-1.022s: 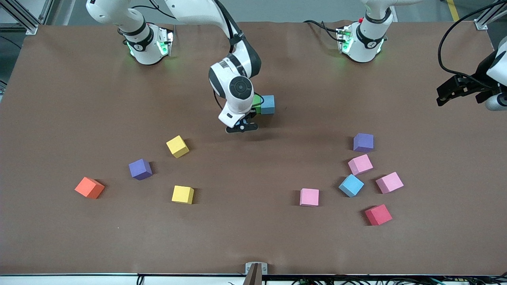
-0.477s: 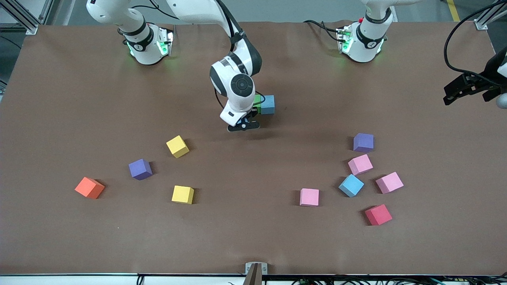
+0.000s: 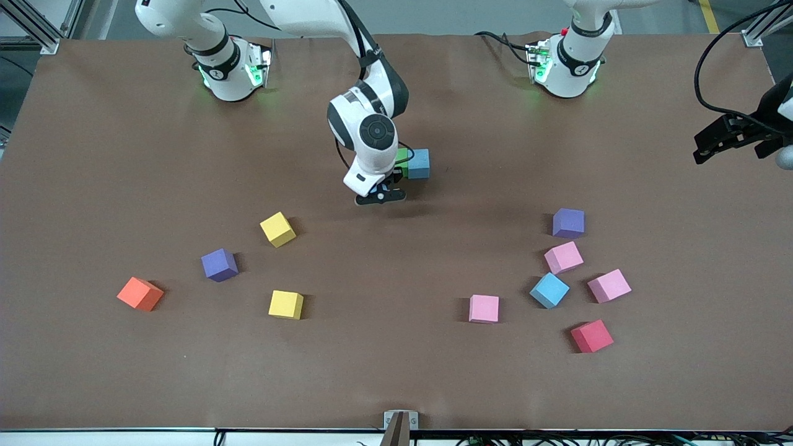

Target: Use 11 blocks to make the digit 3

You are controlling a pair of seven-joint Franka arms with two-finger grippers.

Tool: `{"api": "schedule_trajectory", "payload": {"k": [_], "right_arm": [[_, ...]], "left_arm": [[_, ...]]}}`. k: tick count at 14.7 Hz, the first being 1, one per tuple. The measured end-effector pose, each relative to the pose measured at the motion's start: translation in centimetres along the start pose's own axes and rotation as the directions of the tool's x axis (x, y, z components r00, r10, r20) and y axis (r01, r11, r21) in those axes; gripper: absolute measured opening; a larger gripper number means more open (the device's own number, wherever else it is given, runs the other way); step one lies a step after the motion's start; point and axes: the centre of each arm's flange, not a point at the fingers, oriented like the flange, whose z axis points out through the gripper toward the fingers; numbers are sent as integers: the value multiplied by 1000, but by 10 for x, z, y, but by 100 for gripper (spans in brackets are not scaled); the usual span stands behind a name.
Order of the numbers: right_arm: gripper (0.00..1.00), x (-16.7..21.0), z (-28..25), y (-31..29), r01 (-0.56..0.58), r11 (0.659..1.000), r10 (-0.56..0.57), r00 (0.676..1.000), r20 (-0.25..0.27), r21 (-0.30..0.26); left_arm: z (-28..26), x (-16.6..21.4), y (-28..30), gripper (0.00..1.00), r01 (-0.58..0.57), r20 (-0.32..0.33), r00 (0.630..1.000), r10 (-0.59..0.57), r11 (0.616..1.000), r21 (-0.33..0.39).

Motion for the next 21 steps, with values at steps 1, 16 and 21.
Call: {"api": "schedule_trajectory", "payload": {"k": [1, 16, 21], "right_arm": [[55, 0, 0, 0, 0, 1000, 0, 1000, 0, 0], [55, -4, 1, 0, 3, 1000, -3, 1000, -3, 7], [55, -5, 1, -1, 5, 1000, -5, 1000, -2, 7]], "left_arm": [[0, 0, 0, 100, 0, 0, 1000, 0, 1000, 0], [0, 0, 3, 100, -5, 0, 1000, 5, 1000, 0], [0, 0, 4, 100, -8, 0, 1000, 8, 1000, 0]]}}
